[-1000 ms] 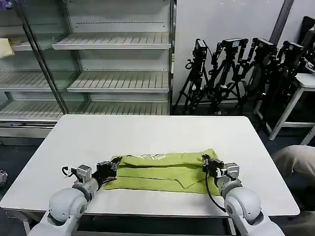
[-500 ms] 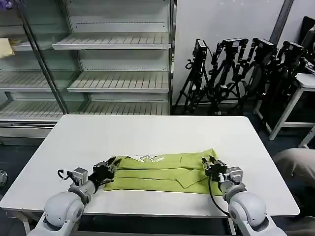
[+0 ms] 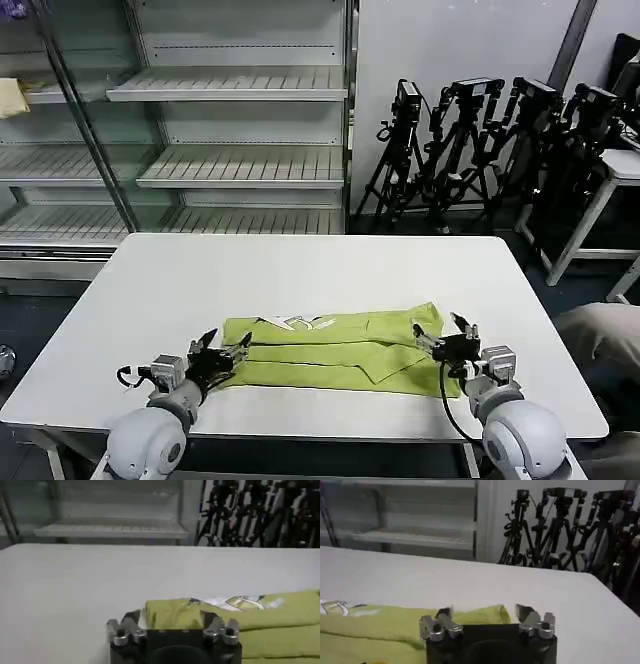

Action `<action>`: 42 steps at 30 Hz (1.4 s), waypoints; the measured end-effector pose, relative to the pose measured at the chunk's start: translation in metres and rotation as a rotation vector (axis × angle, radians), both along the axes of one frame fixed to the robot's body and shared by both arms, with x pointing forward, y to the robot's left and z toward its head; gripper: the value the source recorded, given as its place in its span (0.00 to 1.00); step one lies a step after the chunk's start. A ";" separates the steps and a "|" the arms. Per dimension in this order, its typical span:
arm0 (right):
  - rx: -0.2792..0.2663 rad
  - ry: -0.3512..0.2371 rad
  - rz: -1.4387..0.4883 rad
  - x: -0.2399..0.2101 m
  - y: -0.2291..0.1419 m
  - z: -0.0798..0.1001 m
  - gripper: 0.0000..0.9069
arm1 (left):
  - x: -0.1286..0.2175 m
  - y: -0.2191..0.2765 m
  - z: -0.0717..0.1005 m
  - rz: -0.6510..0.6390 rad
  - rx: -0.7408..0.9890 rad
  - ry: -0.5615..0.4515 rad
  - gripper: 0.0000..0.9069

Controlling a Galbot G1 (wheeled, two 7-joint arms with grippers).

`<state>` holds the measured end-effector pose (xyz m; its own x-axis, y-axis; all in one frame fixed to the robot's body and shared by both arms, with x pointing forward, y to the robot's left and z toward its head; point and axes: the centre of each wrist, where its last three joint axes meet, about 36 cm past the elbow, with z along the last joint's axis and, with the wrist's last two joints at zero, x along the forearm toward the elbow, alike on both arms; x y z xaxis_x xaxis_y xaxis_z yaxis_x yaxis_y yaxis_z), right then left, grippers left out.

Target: Fold and organize the clothes.

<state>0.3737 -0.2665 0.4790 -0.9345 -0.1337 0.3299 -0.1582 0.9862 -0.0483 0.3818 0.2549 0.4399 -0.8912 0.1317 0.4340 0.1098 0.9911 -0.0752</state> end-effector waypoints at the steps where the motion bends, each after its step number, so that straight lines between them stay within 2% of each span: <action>1: 0.000 0.002 -0.003 -0.001 -0.001 0.000 1.00 | -0.001 -0.001 -0.001 0.010 -0.009 0.006 0.03; 2: -0.001 0.004 -0.007 -0.002 -0.002 -0.001 1.00 | -0.002 -0.002 -0.002 0.018 -0.020 0.012 0.01; 13: 0.001 0.022 -0.023 -0.010 -0.006 -0.006 1.00 | -0.005 -0.002 -0.010 0.080 -0.124 0.064 0.01; 27: -0.005 0.022 -0.036 -0.015 -0.011 -0.004 1.00 | -0.007 -0.012 -0.014 0.088 -0.172 0.086 0.01; 36: -0.007 0.018 -0.038 -0.017 -0.011 -0.002 1.00 | -0.002 0.002 -0.012 0.099 -0.113 0.060 0.01; 42: -0.001 0.012 -0.032 -0.016 -0.007 -0.001 1.00 | 0.000 0.045 -0.008 0.129 0.003 0.037 0.01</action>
<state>0.3575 -0.2734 0.4776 -0.9343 -0.1036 0.3411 -0.1271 0.9908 -0.0473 0.3818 0.3003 0.4321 -0.8841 0.0159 0.4670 -0.0212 0.9970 -0.0740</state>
